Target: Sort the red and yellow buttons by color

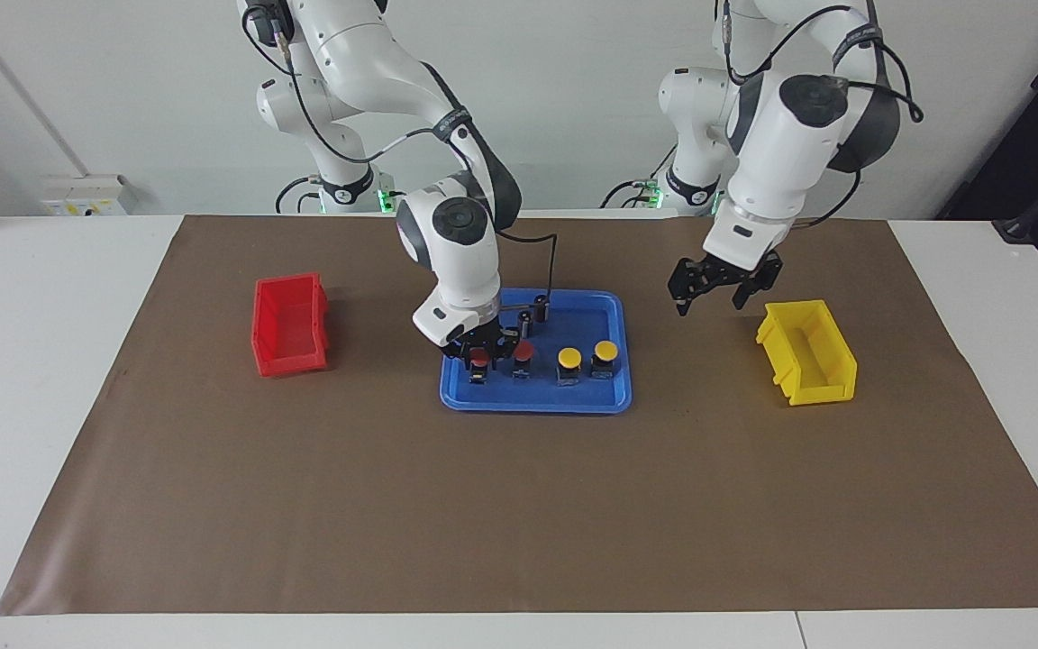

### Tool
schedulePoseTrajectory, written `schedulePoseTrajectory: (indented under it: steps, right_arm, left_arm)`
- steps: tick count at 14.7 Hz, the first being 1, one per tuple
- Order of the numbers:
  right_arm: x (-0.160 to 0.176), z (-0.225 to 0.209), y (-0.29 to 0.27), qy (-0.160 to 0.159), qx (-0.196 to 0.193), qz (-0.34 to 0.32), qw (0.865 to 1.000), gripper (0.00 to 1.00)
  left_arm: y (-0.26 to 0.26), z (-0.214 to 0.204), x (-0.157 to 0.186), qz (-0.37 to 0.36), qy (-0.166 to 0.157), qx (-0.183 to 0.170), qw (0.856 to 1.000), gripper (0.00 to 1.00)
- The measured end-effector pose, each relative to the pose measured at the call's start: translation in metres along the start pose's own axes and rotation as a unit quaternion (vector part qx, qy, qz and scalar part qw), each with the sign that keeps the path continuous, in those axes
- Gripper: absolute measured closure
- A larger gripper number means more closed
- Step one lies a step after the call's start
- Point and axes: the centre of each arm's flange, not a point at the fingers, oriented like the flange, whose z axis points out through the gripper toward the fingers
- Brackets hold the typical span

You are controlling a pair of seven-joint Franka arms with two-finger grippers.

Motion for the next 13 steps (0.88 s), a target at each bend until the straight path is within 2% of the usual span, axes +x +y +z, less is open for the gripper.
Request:
schedulePoseTrajectory:
  steps: [3,6,10,13]
  right_arm:
    - [0.005,-0.008,0.009,0.003,0.0,0.008,1.0,0.65]
    - [0.015,-0.062,0.048,0.004,-0.003,0.004,1.0,0.65]
    - [0.005,-0.148,0.152,-0.009,-0.009,-0.033,0.999,0.65]
    - [-0.031,-0.161,0.241,-0.019,0.001,-0.083,0.996,0.65]
  left_arm:
    - [0.011,0.016,0.004,-0.007,0.002,-0.002,1.0,0.04]
    - [0.033,0.033,0.0,-0.015,0.004,-0.006,1.0,0.04]
    - [0.068,0.061,-0.017,-0.024,0.012,-0.014,1.0,0.07]
    - [0.078,0.095,-0.026,-0.023,0.009,-0.013,1.0,0.08]
